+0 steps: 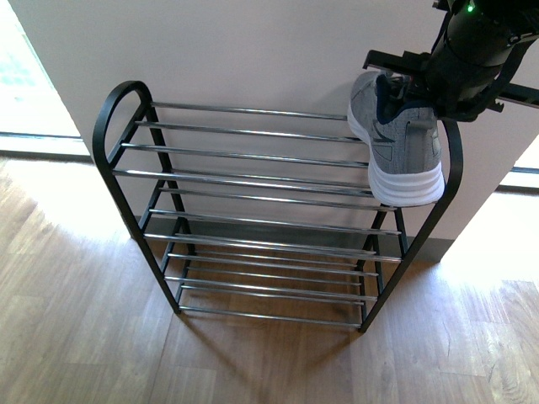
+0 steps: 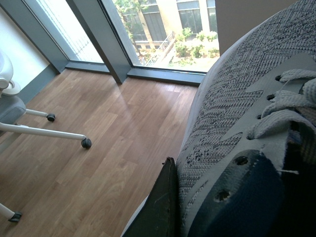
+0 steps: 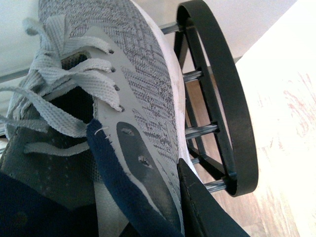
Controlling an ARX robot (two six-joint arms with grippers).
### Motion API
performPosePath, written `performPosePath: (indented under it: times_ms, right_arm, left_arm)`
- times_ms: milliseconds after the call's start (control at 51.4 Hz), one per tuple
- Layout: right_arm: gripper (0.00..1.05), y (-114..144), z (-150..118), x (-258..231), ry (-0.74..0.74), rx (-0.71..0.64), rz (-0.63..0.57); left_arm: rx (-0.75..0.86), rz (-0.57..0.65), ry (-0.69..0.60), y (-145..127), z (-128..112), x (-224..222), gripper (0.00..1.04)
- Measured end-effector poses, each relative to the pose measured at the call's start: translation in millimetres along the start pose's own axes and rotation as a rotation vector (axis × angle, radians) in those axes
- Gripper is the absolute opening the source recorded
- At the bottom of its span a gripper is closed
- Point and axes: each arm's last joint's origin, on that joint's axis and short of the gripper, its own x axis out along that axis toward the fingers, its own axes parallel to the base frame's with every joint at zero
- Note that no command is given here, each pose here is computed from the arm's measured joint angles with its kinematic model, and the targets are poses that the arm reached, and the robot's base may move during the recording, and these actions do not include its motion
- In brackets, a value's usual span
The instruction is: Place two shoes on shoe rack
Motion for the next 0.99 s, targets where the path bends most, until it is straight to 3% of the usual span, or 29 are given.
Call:
performPosePath:
  times_ms: [214, 642, 778, 914, 992]
  right_arm:
    - [0.01, -21, 1, 23, -0.001, 0.029, -0.127]
    - [0.02, -24, -2, 25, -0.036, 0.047, -0.118]
    - [0.27, -22, 2, 25, -0.001, 0.007, -0.052]
    - [0.57, -22, 15, 5, 0.235, -0.091, 0.177]
    - [0.73, -27, 32, -18, 0.225, -0.176, 0.229]
  left_arm:
    - [0.000, 0.000, 0.000, 0, 0, 0, 0.02]
    - [0.000, -0.001, 0.000, 0, 0, 0, 0.02]
    - [0.000, 0.001, 0.000, 0, 0, 0, 0.02]
    - [0.000, 0.000, 0.000, 0, 0, 0, 0.02]
    - [0.000, 0.000, 0.000, 0, 0, 0, 0.02]
